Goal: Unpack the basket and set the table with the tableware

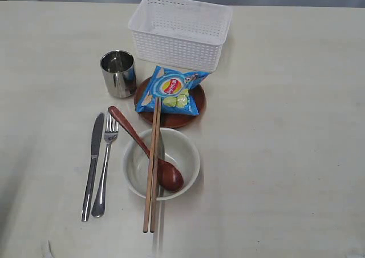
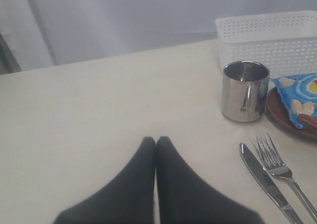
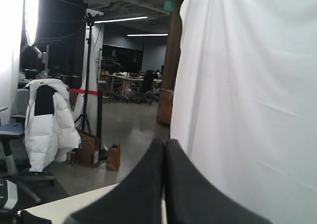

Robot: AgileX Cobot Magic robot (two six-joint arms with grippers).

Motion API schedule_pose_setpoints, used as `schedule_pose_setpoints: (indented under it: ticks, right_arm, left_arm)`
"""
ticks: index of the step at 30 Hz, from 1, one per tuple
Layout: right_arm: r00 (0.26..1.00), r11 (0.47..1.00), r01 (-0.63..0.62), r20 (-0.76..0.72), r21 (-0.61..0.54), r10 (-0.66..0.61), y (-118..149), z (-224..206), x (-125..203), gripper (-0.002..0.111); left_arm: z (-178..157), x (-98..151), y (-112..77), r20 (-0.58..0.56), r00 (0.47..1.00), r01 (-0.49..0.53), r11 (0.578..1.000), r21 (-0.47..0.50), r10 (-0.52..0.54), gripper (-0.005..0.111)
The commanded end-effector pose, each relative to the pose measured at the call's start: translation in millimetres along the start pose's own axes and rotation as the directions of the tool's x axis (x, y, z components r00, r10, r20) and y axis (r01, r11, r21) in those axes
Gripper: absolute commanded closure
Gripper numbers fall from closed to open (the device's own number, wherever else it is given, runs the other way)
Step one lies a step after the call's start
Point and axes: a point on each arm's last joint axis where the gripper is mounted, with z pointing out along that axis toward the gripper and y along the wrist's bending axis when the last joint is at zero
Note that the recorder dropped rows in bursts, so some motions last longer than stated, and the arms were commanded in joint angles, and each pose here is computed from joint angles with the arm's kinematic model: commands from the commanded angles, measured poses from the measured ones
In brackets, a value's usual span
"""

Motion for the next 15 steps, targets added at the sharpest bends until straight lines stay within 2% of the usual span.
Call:
schedule_pose_setpoints:
  ticks: [1, 8, 15]
  right_arm:
    - [0.997, 0.995, 0.069, 0.041, 0.069, -0.072, -1.9, -19.3, -2.6, 0.109]
    - [0.988, 0.972, 0.106, 0.085, 0.212, -0.126, 10.8, -42.5, -4.7, 0.109]
    - [0.975, 0.915, 0.151, 0.097, 0.375, -0.201, 31.9, -56.9, -4.8, 0.109]
  left_arm:
    - [0.0, -0.1, -0.1, 0.008, 1.000, 0.009, 1.000, 0.000, -0.009, 0.107]
    - [0.0, -0.1, -0.1, 0.008, 1.000, 0.009, 1.000, 0.000, -0.009, 0.107]
    - [0.0, -0.1, -0.1, 0.008, 1.000, 0.009, 1.000, 0.000, -0.009, 0.107]
